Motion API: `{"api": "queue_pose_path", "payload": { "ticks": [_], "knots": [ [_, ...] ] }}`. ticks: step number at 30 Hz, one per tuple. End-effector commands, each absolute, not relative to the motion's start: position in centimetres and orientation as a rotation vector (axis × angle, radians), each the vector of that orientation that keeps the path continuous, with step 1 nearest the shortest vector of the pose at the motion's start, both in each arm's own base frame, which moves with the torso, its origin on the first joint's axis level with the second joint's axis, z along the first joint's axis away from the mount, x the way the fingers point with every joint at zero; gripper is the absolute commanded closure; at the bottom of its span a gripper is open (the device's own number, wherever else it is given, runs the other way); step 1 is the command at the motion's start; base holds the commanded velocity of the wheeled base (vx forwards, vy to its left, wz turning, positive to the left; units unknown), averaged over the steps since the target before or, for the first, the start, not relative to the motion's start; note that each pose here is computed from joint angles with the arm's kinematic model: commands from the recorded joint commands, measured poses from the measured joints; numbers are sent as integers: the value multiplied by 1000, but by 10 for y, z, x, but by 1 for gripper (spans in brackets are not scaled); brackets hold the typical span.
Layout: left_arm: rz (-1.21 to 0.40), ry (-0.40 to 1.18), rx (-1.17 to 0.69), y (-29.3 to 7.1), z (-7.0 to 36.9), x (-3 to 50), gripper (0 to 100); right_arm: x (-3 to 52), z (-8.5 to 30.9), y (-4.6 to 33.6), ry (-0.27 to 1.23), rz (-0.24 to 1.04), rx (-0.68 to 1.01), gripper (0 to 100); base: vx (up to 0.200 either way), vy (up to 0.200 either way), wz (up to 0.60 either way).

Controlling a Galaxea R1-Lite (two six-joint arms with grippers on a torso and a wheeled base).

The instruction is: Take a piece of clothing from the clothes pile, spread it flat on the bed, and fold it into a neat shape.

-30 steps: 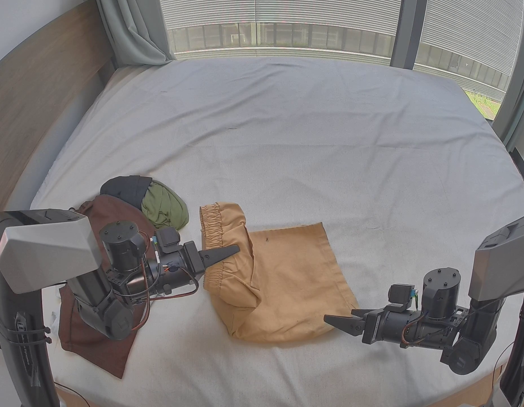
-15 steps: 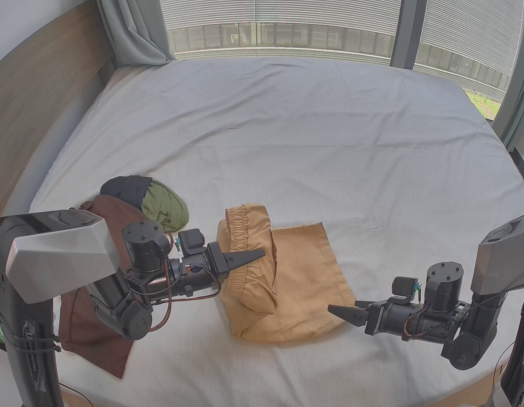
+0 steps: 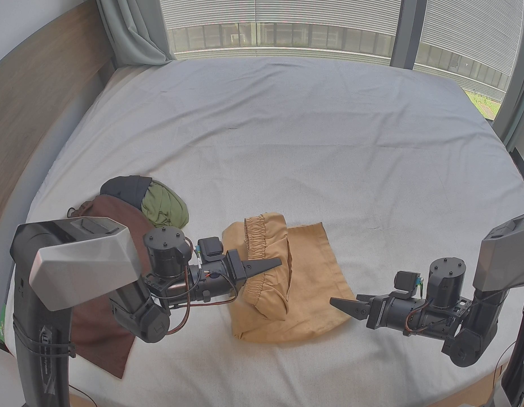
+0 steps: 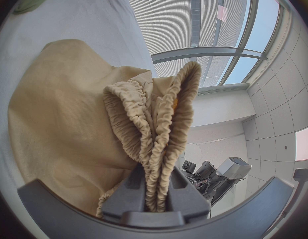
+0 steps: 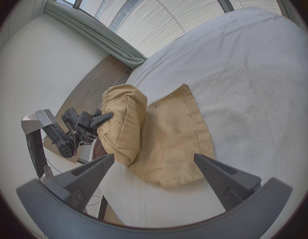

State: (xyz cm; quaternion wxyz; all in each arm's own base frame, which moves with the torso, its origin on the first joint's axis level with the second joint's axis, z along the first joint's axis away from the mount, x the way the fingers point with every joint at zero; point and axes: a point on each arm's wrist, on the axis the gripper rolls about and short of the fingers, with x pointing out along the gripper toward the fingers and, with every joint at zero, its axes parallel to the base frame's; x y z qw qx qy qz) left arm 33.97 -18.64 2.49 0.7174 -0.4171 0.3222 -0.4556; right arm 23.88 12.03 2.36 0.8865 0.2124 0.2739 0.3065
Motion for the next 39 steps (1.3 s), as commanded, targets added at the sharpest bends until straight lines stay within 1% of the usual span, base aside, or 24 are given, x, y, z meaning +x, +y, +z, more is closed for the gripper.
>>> {"api": "queue_pose_path", "payload": {
  "ticks": [1, 14, 15, 28, 33, 39],
  "knots": [
    [-1012, 735, -926, -194, 15, 341, 100, 240, 24, 120, 564, 638, 443, 0, 0, 0, 0],
    [-1011, 743, -925, -199, 7, 345, 100, 241, 24, 119, 561, 632, 444, 0, 0, 0, 0],
    [-1010, 744, -925, -199, 6, 345, 0, 242, 24, 119, 561, 631, 445, 0, 0, 0, 0],
    [-1015, 697, -918, -195, 11, 348, 0, 243, 23, 118, 560, 628, 446, 0, 0, 0, 0],
    [-1015, 645, -916, -184, 17, 346, 0, 244, 23, 122, 557, 638, 445, 0, 0, 0, 0],
    [-995, 573, -879, -163, 36, 344, 0, 249, 24, 130, 540, 658, 452, 0, 0, 0, 0]
  ]
}}
